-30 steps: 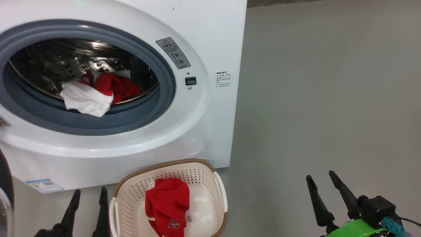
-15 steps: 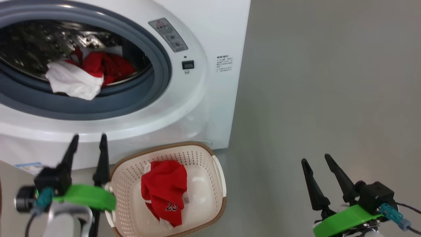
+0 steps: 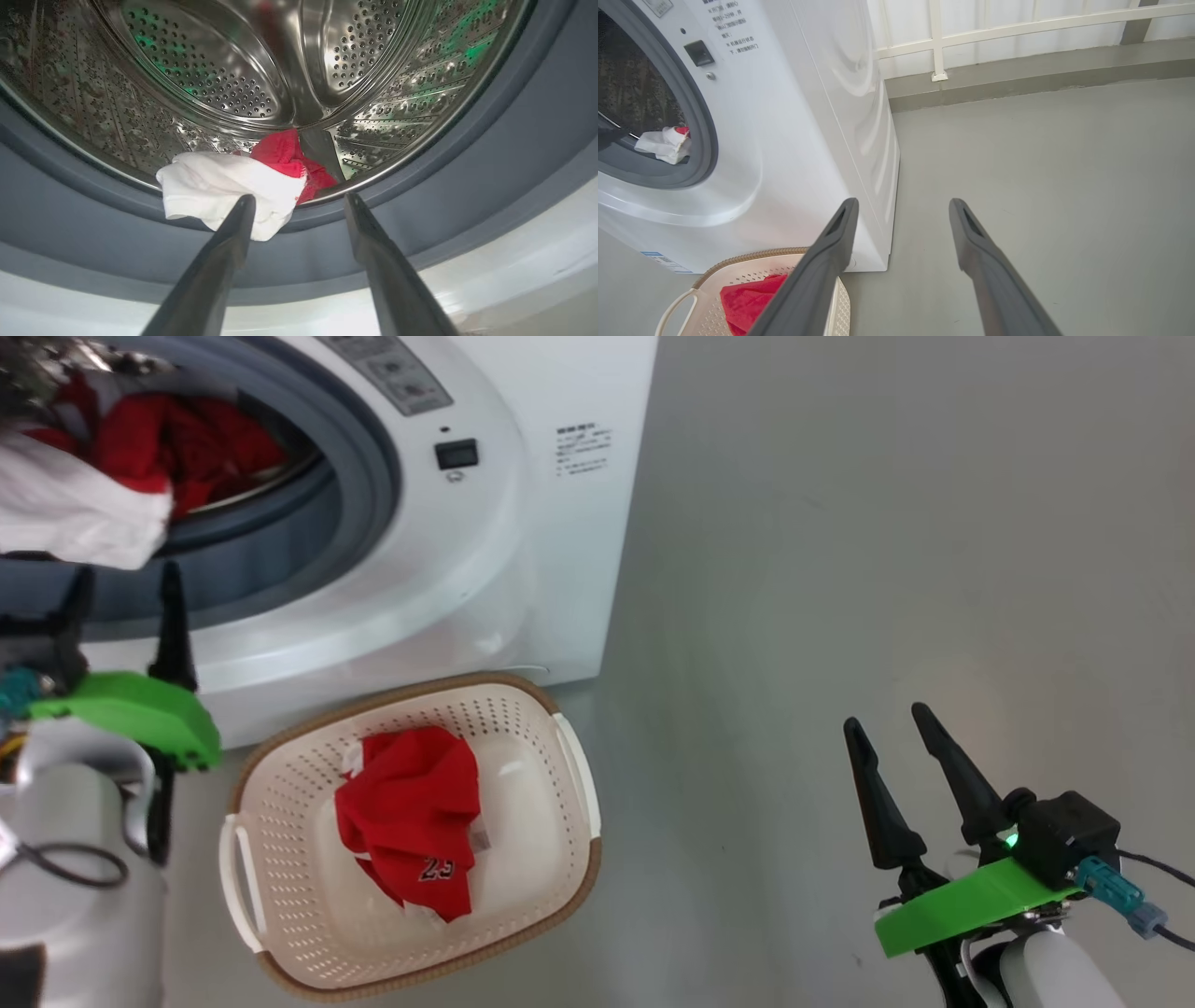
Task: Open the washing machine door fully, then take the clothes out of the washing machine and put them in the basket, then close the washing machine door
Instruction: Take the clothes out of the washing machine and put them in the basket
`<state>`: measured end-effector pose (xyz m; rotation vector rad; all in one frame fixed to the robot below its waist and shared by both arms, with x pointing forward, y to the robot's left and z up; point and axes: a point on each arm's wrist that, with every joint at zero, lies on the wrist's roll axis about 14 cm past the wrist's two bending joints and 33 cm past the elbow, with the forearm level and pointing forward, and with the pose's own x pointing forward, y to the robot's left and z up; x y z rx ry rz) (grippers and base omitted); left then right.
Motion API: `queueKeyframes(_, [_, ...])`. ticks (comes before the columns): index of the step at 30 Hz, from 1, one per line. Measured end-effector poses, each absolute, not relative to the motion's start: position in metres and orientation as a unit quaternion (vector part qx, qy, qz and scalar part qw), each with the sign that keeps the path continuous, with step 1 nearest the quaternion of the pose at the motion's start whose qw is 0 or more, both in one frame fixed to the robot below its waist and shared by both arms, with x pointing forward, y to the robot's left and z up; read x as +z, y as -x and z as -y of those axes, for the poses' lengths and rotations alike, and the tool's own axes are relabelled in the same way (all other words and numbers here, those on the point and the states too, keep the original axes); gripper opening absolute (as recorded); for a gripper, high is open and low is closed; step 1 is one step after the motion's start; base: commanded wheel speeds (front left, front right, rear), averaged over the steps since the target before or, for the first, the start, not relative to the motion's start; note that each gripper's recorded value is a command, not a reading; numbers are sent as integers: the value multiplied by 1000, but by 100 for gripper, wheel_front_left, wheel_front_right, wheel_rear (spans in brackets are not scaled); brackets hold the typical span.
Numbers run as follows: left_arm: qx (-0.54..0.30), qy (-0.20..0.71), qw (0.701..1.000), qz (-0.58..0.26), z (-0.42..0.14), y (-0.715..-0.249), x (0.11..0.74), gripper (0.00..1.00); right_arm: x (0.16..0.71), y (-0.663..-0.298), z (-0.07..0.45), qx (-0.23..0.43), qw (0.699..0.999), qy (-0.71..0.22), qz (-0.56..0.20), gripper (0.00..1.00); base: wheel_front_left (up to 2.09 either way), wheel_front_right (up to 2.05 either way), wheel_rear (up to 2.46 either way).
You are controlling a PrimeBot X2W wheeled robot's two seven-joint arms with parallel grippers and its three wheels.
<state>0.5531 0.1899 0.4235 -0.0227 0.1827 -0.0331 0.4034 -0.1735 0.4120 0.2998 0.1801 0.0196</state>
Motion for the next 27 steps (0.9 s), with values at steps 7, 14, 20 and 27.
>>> queueKeyframes(7, [-14,3,993,-120,-188,-592,407,100,402,-410,184,-6,985,-144,-98,100,0,0,0])
queueKeyframes(14, [-17,-36,988,-151,-190,-615,387,100,394,-416,187,-9,984,-140,-106,100,0,0,0])
queueKeyframes(20, [-10,-47,984,-174,-194,-629,371,100,387,-412,193,-20,984,-136,-117,100,0,0,0])
queueKeyframes(27, [-11,-61,979,-193,-192,-635,356,100,385,-414,198,-27,983,-138,-117,100,0,0,0])
